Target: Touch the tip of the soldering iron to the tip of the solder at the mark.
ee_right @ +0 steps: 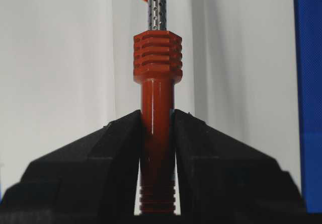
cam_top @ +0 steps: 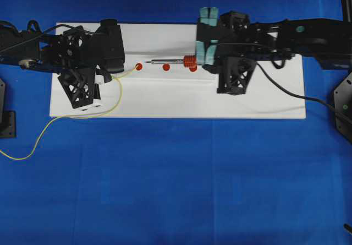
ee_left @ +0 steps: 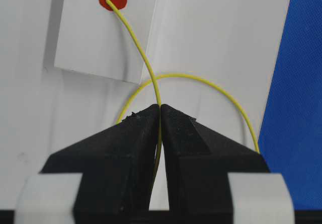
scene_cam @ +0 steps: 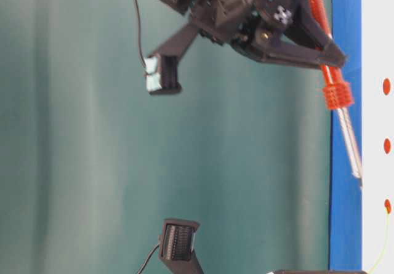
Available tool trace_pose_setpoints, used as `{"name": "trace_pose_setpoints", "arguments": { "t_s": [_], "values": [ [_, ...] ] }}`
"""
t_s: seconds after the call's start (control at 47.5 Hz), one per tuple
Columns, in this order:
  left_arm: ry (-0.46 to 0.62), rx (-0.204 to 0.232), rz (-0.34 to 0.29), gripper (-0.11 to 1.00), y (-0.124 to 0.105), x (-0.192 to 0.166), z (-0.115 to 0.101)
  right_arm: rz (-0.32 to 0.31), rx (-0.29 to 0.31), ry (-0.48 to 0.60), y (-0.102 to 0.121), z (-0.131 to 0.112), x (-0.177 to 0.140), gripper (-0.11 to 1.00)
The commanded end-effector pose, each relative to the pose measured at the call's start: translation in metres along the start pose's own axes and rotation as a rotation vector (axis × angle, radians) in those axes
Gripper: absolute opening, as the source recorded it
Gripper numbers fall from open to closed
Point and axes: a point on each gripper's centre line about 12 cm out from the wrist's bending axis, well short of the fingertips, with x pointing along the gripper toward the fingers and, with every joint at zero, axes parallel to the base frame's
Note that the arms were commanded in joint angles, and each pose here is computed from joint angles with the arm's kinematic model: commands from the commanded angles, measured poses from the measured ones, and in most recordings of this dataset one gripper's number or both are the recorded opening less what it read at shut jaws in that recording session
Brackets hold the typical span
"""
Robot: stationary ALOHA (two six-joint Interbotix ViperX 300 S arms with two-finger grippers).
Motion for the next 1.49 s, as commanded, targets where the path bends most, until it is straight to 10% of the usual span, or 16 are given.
{"name": "trace_pose_setpoints", "arguments": {
  "t_s": [0.0, 1.472],
  "values": [
    [-0.034, 0.002, 0.001, 0.01, 0.000, -0.006, 0.010, -0.004, -0.001, -0.034, -0.002, 0.014, -0.001, 0.06],
    [-0.032, 0.002, 0.001, 0.01, 0.000, -0.005, 0.009, 0.003, -0.008, -0.012, 0.002, 0.015, 0.014, 0.06]
  ]
}}
